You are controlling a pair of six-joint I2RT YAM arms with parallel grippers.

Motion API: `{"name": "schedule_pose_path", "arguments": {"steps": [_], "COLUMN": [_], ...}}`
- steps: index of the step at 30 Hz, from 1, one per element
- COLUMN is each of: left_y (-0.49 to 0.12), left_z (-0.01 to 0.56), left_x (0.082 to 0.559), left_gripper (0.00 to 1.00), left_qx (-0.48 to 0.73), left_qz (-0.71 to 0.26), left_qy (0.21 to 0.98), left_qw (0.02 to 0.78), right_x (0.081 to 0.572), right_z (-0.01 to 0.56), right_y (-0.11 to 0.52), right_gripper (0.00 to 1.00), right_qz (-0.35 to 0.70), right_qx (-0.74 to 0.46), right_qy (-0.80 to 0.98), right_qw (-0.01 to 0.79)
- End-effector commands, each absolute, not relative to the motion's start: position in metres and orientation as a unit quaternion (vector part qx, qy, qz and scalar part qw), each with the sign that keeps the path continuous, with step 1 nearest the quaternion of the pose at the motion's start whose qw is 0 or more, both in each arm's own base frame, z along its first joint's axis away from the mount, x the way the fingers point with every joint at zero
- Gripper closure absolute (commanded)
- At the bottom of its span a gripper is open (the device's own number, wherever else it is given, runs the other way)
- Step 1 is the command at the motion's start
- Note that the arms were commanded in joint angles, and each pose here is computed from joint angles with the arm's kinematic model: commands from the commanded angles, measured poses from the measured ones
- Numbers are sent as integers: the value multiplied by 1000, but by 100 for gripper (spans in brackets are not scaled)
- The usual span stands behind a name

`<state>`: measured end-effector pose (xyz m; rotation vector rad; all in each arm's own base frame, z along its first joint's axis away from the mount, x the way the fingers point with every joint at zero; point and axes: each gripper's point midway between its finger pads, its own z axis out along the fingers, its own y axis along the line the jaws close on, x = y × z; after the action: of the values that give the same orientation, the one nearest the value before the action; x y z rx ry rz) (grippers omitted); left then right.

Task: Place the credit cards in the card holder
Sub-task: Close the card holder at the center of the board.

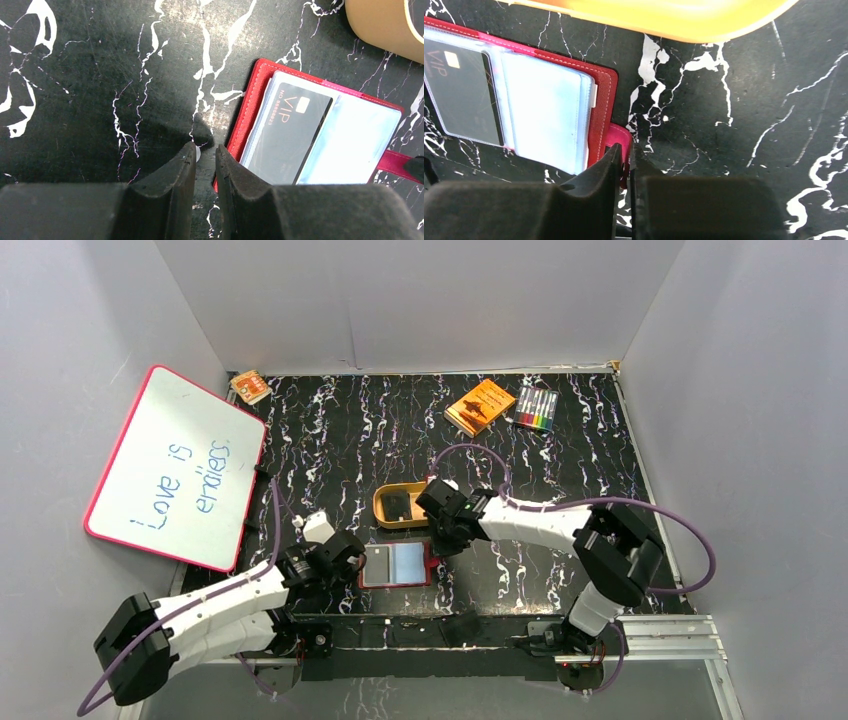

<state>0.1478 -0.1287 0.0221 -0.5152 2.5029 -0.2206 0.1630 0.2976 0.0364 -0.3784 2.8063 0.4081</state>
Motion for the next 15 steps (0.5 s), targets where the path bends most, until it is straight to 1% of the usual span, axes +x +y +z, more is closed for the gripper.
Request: {"name": "schedule_pose_path", "arguments": {"steps": [1, 3, 7, 10, 13, 15], "left_y": [-130, -139, -163, -188, -212, -223], "left_z": [15, 13, 10, 11, 14, 16], "left_x": [148, 150, 153, 158, 164, 167], "left_gripper": [80, 82, 86, 90, 91, 92], "left_qx": [-175, -163, -138, -118, -97, -86], "left_qz": [-78, -89, -125, -169, -205, -217], "left_qy": [940, 943, 947, 945, 941, 941], "left_qw": [281, 275, 262, 255, 249, 246], "right_x": [168, 166, 162, 157, 149, 144], "right_z": [53, 58, 83, 110, 136, 144], "right_y": [286, 282, 281, 285, 289, 296], "right_gripper": [89, 100, 100, 100, 100, 100], "right_qz": [132, 134, 180, 239, 294, 324], "right_qx": [-124, -124, -125, -142, -150, -160], "right_qy": [968, 967, 954, 931, 909, 897], "right_qw": [173, 177, 207, 235, 255, 254]}}
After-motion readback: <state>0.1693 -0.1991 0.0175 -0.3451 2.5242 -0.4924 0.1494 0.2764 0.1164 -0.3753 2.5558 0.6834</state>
